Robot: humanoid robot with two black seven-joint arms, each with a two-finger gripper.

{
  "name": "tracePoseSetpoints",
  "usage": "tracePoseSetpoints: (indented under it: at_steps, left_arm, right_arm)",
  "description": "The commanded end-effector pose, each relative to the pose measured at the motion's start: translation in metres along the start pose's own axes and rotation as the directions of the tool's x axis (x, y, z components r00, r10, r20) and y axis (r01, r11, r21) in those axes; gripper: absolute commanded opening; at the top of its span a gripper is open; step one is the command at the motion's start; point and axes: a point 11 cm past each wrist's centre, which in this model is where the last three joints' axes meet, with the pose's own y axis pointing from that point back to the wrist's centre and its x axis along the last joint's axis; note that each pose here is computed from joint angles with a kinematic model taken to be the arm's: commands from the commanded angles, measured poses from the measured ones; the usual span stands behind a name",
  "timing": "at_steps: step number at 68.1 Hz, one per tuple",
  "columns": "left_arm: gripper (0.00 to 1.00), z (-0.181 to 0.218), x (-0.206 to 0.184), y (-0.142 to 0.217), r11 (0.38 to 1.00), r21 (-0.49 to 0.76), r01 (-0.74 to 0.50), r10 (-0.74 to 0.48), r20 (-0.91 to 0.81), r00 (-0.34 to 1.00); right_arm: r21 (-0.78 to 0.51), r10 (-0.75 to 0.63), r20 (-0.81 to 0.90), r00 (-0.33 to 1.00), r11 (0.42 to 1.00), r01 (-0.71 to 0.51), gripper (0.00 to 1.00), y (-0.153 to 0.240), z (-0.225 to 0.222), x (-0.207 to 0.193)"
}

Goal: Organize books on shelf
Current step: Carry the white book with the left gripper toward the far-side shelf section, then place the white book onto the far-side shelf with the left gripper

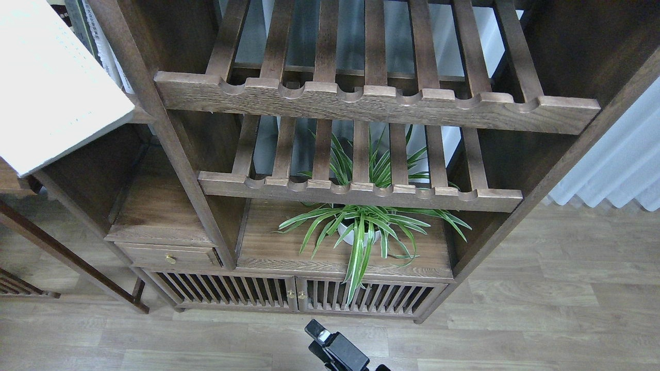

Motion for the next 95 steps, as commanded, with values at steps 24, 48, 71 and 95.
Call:
tracePoseSetpoints:
  at_steps: [24,48,71,95]
  left_arm:
    - [0.08,0.045,-0.028,-0.019,0.984,-0.141,0.113,-0.104,0.068,0.992]
    - [0.07,0.09,-0.03,-0.012,0.982,-0.17,0.078,-0.047,0.176,0.983]
    - [0.07,0.105,-0.049,-0.022,0.965,-0.216,0.151,-0.115,0.172,0.978]
    - [0.07,0.114,-0.059,-0.027,0.959,-0.217,0.181,-0.139,0.196,0.971]
  right_arm:
    - [0.0,-0.001,0.001,1.0,1.0,0.001,1.0,0.0,0.0,0.0]
    - [0.002,0.003,0.003,1.0,1.0,-0.003,1.0,0.001,0.0,0.001]
    - [0.005,0.003,0.002,1.0,1.0,-0.003,1.0,0.001,0.0,0.001]
    - [0.004,0.003,0.002,1.0,1.0,-0.003,1.0,0.001,0.0,0.001]
